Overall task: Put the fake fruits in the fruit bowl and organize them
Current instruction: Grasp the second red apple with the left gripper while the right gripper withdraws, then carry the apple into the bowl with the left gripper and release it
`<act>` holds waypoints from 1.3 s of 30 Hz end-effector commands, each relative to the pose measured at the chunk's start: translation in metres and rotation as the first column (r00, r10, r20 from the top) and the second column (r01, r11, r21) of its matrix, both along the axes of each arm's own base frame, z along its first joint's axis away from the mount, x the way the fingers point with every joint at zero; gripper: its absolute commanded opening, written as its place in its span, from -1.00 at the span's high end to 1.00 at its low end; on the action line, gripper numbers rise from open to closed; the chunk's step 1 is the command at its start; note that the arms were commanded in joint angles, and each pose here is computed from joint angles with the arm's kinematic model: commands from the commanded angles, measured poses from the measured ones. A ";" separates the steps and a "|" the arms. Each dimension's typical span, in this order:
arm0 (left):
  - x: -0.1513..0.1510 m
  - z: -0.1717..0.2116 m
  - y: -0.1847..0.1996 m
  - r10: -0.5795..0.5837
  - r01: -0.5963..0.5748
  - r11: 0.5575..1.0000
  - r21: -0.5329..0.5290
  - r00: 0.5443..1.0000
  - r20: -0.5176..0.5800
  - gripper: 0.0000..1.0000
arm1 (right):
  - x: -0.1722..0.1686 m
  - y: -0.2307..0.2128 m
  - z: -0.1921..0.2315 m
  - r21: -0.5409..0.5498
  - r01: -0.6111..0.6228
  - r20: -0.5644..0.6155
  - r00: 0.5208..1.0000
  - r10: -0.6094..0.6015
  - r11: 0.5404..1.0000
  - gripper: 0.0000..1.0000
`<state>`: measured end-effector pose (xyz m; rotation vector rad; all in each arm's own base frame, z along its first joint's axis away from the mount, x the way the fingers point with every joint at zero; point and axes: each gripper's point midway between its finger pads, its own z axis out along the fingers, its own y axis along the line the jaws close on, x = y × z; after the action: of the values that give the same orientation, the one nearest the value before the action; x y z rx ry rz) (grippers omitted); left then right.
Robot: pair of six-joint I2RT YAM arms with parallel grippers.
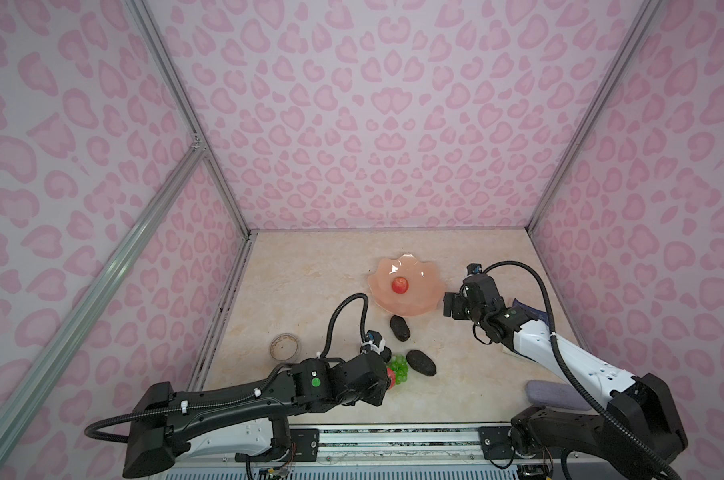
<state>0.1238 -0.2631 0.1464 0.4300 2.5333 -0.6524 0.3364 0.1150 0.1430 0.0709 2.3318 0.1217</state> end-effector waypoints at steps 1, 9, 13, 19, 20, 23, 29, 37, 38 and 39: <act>0.033 0.034 0.018 0.036 -0.042 0.998 0.037 0.987 0.155 0.24 | -0.004 0.000 -0.002 0.021 0.009 -0.005 1.000 -0.009 1.000 -0.88; 0.115 0.077 0.019 0.063 -0.066 0.998 0.002 0.957 0.284 0.19 | -0.014 -0.005 0.003 0.020 0.002 0.003 1.000 -0.002 1.000 -0.87; 0.150 0.073 0.003 0.035 -0.039 0.999 0.009 0.957 0.288 0.19 | -0.016 -0.006 0.012 0.027 -0.003 0.030 1.000 0.002 1.000 -0.87; 0.199 0.046 -0.008 0.047 -0.058 0.997 0.042 0.971 0.235 0.19 | -0.017 -0.007 0.016 0.049 -0.001 0.066 0.998 -0.003 0.999 -0.87; 0.207 0.041 -0.010 0.047 -0.059 0.997 0.050 0.973 0.225 0.19 | -0.017 -0.007 0.016 0.052 0.001 0.072 0.997 -0.005 0.999 -0.87; 0.221 0.032 -0.018 0.041 -0.053 0.997 0.050 0.977 0.210 0.19 | -0.016 -0.006 0.016 0.054 0.002 0.071 0.997 -0.006 0.999 -0.87; 0.239 0.019 -0.024 0.043 -0.057 0.996 0.065 0.977 0.209 0.15 | -0.016 -0.007 0.013 0.040 0.002 0.055 0.998 -0.005 0.999 -0.87; 0.253 -0.009 -0.026 0.053 -0.071 0.992 0.104 0.984 0.168 0.15 | -0.015 -0.008 0.015 0.038 0.006 0.063 0.998 -0.008 0.999 -0.87; 0.254 -0.014 -0.026 0.053 -0.072 0.991 0.111 0.985 0.161 0.15 | -0.015 -0.008 0.015 0.037 0.004 0.063 0.998 -0.007 0.999 -0.87; 0.256 -0.018 -0.025 0.057 -0.075 0.990 0.116 0.986 0.155 0.15 | -0.015 -0.008 0.014 0.036 0.004 0.063 0.998 -0.006 0.999 -0.87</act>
<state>0.3697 -0.2849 0.1274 0.4224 2.4635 -0.4228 0.3199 0.1073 0.1563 0.0964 2.2762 0.1680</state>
